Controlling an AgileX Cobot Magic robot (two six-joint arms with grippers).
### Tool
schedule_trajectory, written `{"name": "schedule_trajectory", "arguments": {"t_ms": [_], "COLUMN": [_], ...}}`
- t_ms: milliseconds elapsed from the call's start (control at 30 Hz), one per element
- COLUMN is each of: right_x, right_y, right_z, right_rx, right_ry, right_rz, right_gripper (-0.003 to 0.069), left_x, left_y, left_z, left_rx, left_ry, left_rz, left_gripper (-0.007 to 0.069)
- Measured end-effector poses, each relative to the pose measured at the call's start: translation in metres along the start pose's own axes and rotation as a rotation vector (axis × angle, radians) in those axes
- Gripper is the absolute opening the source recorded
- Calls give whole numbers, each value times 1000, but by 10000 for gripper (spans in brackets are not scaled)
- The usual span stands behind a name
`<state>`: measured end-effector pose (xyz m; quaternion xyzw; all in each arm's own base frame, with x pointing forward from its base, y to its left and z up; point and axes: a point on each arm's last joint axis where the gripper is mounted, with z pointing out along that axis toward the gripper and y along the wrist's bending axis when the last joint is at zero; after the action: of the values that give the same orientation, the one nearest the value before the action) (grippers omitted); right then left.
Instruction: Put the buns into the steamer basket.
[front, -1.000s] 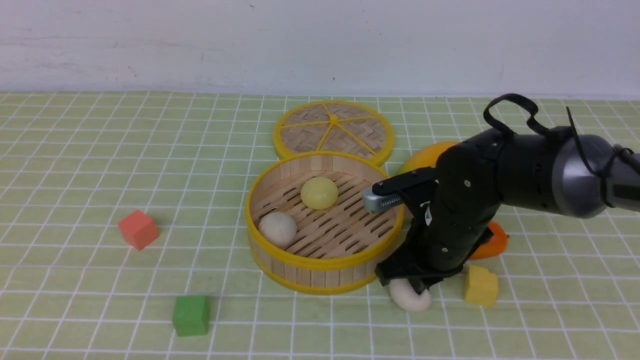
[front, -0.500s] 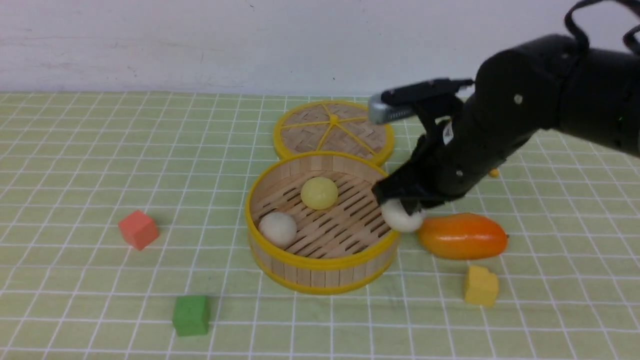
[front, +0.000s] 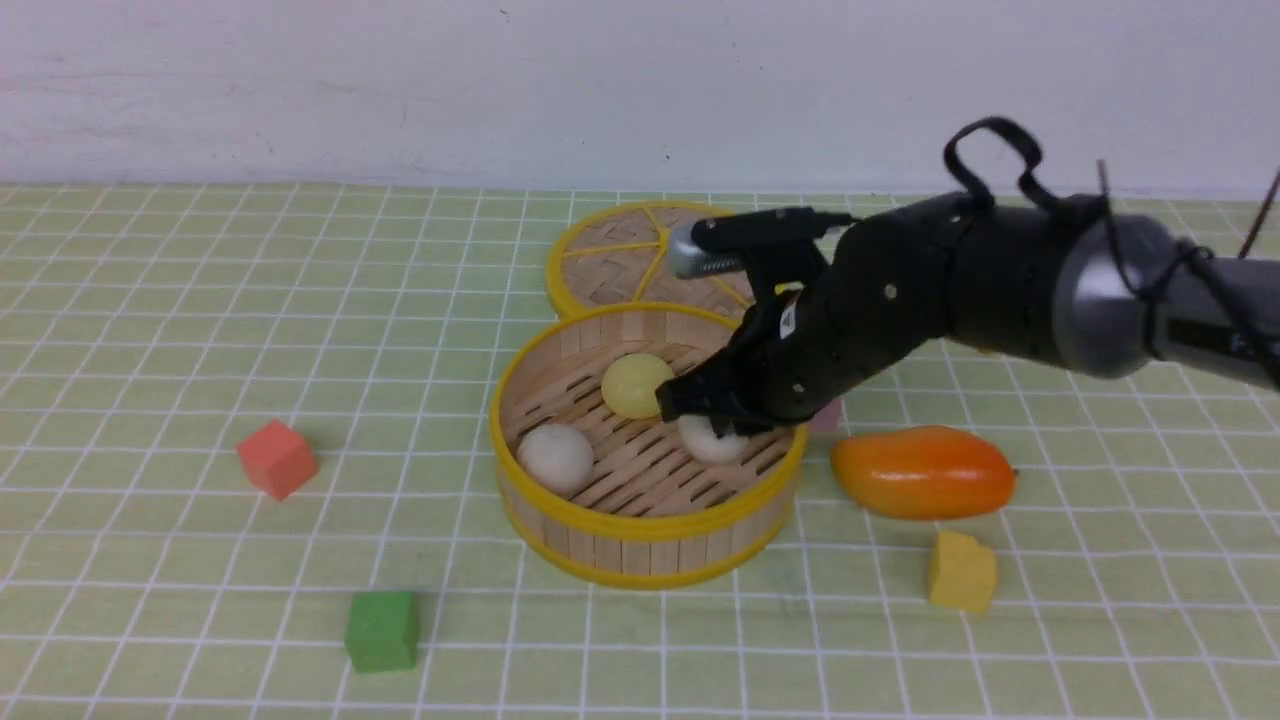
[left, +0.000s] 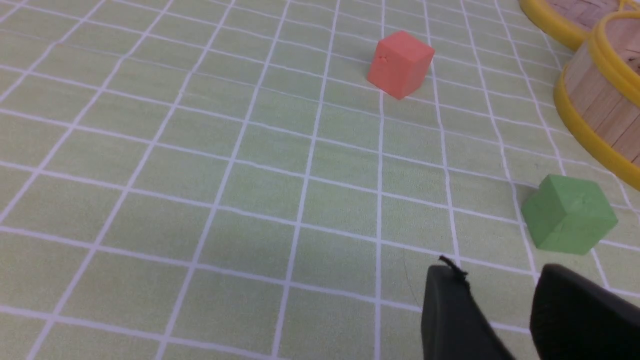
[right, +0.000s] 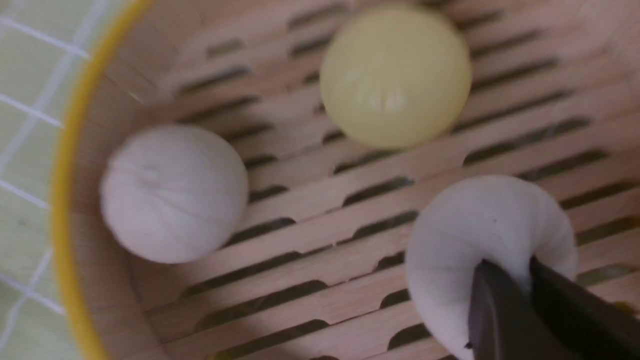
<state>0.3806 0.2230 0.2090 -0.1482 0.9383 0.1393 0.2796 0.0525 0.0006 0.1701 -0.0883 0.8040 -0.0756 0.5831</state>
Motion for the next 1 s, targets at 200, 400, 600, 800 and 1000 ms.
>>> {"name": "schedule_trajectory", "arguments": {"t_ms": [200,400,600,800,1000], "right_x": [3,-3,-5,17,46], "right_y": [-1,3,10,9,9], "right_z": [0,-45,-131,-213,-280], "right_rx": [7,14,0,27,-13], "right_ry": [34,48,41,128,61], "right_rz": [35,14,1,-26,-38], "right_gripper": [214,371,384,325,175], "left_x": [0,0,0,0,0], "left_y": [0,0,0,0,0], "left_z": [0,0,0,0,0], "left_rx": [0,0,0,0,0], "left_ry": [0,0,0,0,0], "left_rz": [0,0,0,0,0], "left_gripper": [238,238,238,238,238]}}
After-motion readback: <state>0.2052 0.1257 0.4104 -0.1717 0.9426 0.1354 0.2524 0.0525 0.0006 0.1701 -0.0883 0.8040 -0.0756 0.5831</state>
